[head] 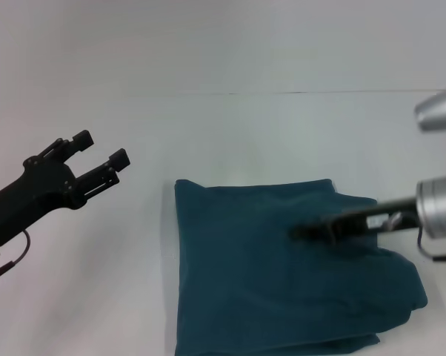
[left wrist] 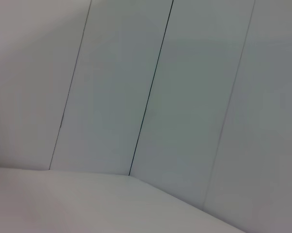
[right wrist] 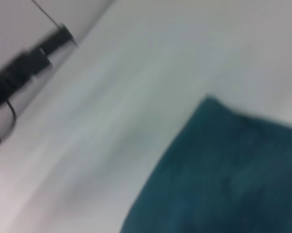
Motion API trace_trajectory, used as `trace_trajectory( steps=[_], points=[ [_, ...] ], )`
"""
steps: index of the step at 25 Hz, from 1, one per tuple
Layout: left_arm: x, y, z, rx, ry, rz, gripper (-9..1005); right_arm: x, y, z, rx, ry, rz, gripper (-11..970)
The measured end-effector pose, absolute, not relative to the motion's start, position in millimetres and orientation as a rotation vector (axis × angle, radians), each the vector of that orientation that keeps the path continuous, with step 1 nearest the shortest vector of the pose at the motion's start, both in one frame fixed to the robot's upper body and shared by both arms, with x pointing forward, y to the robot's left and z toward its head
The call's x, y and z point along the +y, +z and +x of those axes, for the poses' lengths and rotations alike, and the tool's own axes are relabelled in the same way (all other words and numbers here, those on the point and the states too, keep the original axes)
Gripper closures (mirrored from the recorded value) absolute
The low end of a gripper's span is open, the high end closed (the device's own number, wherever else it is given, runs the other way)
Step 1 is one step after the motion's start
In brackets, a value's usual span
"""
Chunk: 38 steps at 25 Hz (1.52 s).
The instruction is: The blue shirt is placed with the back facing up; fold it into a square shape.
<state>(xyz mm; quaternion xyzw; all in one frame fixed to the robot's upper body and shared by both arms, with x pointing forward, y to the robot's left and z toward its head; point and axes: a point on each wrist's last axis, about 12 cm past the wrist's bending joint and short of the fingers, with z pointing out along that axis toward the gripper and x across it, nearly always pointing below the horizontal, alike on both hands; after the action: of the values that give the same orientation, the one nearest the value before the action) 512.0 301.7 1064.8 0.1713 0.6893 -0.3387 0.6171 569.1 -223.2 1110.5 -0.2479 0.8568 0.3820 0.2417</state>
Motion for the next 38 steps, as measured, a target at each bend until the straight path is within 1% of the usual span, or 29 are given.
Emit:
trace_trajectory(
  steps=[5,9,12,15,17,23,26,28,34,36,38],
  points=[
    [303.6,1067.2,513.8,1.582,-0.770,0.401,120,-223.2,1154.0,567.7,2.269,0.985,-0.700,913],
    [304.1,1067.6,514.9,1.584,-0.763,0.401,120,-230.8,1176.1,565.8,2.272,0.936,-0.665,909],
    [304.2,1067.8,515.2,1.584,-0.762,0.402,119,-240.0,1177.9,567.1,2.301,0.887,-0.613,905],
    [304.0,1068.4,516.0,1.581,-0.762,0.401,119,-238.5,1168.1,568.3,2.341,0.908,-0.605,902],
    [303.4,1069.3,517.2,1.577,-0.763,0.402,119,-233.9,1151.4,569.6,2.399,0.941,-0.610,690],
    [301.2,1071.7,520.7,1.570,-0.770,0.404,119,-232.3,1115.5,567.8,2.490,0.959,-0.581,509],
    [300.6,1071.5,521.8,1.571,-0.769,0.403,120,-235.8,1111.3,563.6,2.499,0.963,-0.576,592],
    [300.5,1071.6,522.6,1.572,-0.765,0.403,120,-238.7,1114.7,560.3,2.490,0.977,-0.593,648],
    [299.8,1071.7,523.5,1.573,-0.765,0.405,120,-252.0,1149.6,548.9,2.401,1.093,-0.640,773],
    [299.5,1071.4,523.4,1.573,-0.766,0.405,120,-257.6,1156.5,544.7,2.392,1.148,-0.646,815],
    [299.2,1070.5,522.5,1.576,-0.768,0.402,119,-263.2,1157.1,541.1,2.395,1.193,-0.627,856]
  ],
)
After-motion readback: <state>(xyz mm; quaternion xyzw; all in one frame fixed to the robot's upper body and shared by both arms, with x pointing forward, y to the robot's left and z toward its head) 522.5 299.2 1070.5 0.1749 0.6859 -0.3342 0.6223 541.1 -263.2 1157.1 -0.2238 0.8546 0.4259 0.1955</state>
